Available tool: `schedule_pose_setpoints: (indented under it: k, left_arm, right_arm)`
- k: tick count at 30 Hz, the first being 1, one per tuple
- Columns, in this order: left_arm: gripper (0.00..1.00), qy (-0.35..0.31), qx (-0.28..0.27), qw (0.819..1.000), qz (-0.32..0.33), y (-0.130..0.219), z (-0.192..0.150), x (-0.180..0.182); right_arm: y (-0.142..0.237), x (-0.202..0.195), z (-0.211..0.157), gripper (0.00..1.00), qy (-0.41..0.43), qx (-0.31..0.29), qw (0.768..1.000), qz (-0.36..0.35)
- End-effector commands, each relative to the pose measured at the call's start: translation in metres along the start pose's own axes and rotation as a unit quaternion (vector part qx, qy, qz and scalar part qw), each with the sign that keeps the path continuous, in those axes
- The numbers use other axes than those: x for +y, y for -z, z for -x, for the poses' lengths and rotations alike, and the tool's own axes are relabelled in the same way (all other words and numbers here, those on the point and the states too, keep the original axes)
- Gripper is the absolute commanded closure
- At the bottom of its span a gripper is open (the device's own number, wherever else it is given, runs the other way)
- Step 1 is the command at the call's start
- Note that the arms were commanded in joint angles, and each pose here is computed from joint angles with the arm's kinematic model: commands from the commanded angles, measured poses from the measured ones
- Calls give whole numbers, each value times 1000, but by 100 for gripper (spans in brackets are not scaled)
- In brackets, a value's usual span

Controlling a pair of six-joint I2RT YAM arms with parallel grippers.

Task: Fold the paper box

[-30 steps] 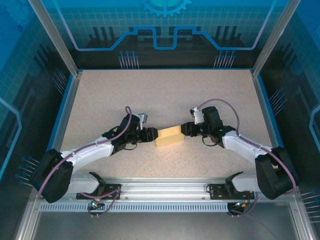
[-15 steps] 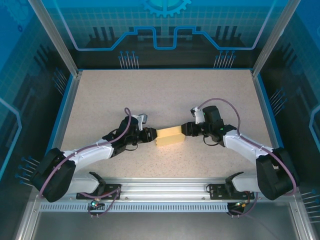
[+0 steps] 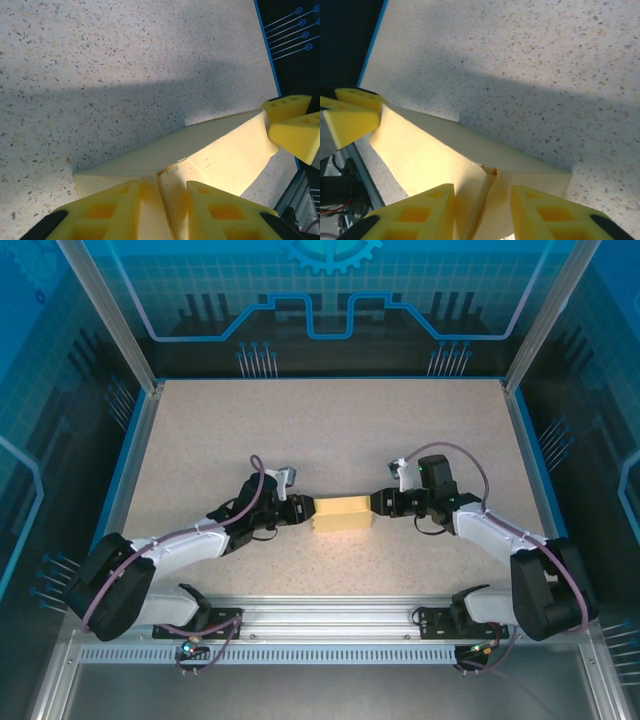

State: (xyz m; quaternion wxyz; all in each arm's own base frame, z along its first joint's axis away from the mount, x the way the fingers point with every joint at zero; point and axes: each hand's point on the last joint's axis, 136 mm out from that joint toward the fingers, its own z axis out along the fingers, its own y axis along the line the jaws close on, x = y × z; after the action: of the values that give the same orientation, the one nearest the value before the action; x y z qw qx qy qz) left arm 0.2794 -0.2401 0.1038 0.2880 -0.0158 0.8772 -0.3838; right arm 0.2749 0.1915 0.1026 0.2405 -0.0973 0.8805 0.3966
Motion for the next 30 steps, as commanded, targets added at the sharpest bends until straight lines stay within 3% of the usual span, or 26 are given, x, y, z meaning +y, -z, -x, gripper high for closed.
schedule_pose_setpoints:
  k: [1,6,12,17,30]
  left_arm:
    - [73,23,65,994,81,-2,-44,51]
    - [75,38,56,996,51,-4,-36,36]
    - [75,35,26,999,29,-3,-14,17]
    - [75,25,11,999,19,-9,5,4]
    - [72,13,-49,999,10,-18,79,-9]
  right_arm:
    - [-5,-17,-36,71,-52,40,998,1]
    - [-5,-5,-26,73,-52,28,998,32]
    - [3,22,6,60,-36,-14,996,76]
    - [5,37,28,56,-31,-36,994,101]
    - [-5,37,88,56,-5,-77,994,79]
